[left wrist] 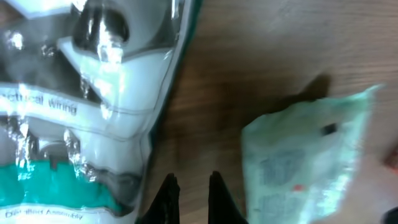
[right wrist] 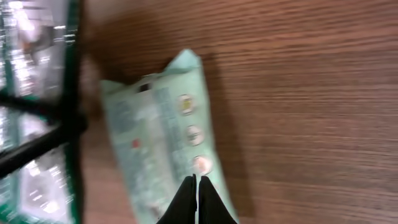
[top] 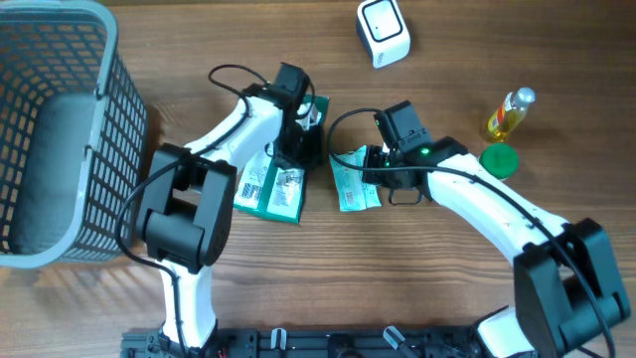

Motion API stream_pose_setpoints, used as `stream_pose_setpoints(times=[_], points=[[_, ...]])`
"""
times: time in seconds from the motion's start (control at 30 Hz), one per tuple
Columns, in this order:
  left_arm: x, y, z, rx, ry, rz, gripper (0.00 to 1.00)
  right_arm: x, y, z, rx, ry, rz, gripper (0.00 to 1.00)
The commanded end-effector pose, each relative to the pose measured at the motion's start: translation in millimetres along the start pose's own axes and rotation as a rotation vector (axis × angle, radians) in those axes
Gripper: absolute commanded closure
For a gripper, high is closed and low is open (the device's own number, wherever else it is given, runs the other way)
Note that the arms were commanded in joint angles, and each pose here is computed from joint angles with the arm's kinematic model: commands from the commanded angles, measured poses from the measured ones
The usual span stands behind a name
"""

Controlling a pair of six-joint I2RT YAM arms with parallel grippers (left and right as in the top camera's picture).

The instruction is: Scan the item barcode

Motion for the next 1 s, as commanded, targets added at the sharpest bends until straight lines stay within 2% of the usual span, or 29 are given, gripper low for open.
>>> stream_pose_setpoints(times=[0.0, 0.13, 0.33, 0.6, 0.8, 0.97], points=[[4.3, 0.6, -8.0, -0.195, -0.12, -0.05, 0.96, -0.5, -10.0, 12.0, 0.097, 0.0, 0.036, 0.92], [8.1, -7.8, -1.6, -0.203, -0.134, -0.03, 0.96, 4.9, -18.6, 21.6, 0.174, 0.028, 0.084, 0.92], [8.6, -0.8, 5.0, -0.236, -0.166, -0.087, 0.96, 10.3, -21.3, 27.2, 0.191, 0.067, 0.085, 0.88], [18.1, -1.4, 18.8, -0.222, -0.146, -0.065, 0.96, 11.1, -21.3, 27.2, 0.19, 0.071, 0.111, 0.84], [22.0, -17.1, 30.4, -0.141, -0.158, -0.015, 0.96, 30.7, -9.0, 30.2, 0.011, 0.225, 0.132, 0.85], [27.1, -30.6, 34.4, -0.087, -0.148, 0.02, 0.96, 48.8, -6.0, 33.8, -0.033, 0.305, 0.129, 0.85]])
Point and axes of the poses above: each gripper's point midway between its finger pads, its own z axis out along the fingers, its own y axis along the line the jaws close on, x = y × z, the point moved 9 cm from there along -z, back along the fingers, and after that the axes turned 8 degrees about -z, right-handed, at the moved point
